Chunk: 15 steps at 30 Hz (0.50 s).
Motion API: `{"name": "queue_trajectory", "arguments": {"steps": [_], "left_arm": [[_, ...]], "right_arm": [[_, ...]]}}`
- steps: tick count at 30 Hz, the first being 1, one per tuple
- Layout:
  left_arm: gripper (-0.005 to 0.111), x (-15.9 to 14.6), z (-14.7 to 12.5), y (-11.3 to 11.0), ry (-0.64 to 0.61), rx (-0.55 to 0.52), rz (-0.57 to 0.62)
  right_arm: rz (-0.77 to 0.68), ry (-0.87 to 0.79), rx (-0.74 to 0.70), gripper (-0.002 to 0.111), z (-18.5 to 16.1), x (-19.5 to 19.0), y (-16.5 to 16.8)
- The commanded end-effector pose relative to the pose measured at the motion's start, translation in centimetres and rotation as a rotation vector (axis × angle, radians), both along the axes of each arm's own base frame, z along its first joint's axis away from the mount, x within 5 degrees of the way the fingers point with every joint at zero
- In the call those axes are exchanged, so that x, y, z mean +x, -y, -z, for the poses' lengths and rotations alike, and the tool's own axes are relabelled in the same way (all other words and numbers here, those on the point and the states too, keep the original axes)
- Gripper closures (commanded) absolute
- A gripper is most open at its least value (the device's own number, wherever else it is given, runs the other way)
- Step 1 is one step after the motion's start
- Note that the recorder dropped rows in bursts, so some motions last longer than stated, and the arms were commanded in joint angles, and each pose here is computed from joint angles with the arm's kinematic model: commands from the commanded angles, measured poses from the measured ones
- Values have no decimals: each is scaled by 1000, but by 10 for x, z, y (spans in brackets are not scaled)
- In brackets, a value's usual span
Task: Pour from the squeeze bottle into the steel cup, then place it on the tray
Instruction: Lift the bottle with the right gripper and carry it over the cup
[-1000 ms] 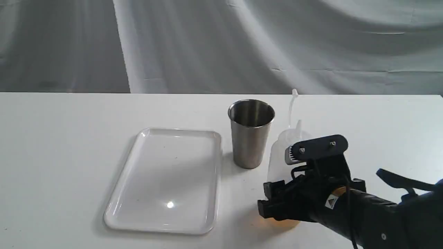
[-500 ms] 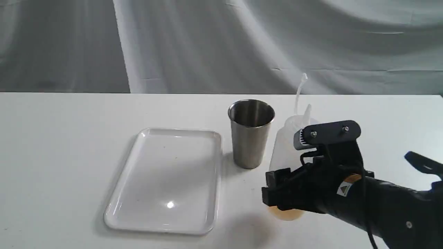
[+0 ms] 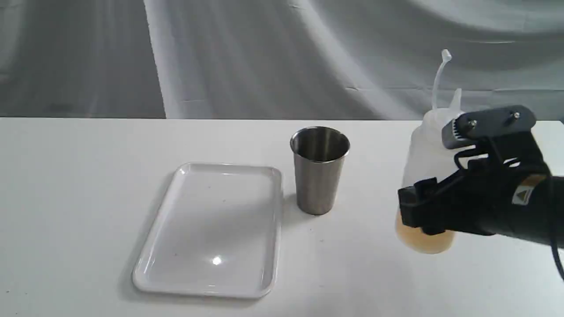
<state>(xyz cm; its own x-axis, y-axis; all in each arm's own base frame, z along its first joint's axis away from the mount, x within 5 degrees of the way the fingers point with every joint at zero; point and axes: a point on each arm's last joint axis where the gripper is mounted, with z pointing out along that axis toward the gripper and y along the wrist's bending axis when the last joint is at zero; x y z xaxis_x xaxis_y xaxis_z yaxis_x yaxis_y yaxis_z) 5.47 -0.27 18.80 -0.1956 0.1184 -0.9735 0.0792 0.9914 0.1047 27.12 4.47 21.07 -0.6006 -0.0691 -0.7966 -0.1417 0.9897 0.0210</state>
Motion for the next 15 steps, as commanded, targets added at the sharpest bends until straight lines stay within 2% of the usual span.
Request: {"name": "queue_trajectory", "arguments": {"steps": [1, 9, 15], "left_arm": [[98, 0, 1, 0, 7, -2, 3], [98, 0, 1, 0, 7, -2, 3], [98, 0, 1, 0, 7, -2, 3]], "right_arm": [[1, -21, -72, 56, -27, 9, 14], [55, 62, -277, 56, -92, 35, 29], [61, 87, -430, 56, -114, 51, 25]]}}
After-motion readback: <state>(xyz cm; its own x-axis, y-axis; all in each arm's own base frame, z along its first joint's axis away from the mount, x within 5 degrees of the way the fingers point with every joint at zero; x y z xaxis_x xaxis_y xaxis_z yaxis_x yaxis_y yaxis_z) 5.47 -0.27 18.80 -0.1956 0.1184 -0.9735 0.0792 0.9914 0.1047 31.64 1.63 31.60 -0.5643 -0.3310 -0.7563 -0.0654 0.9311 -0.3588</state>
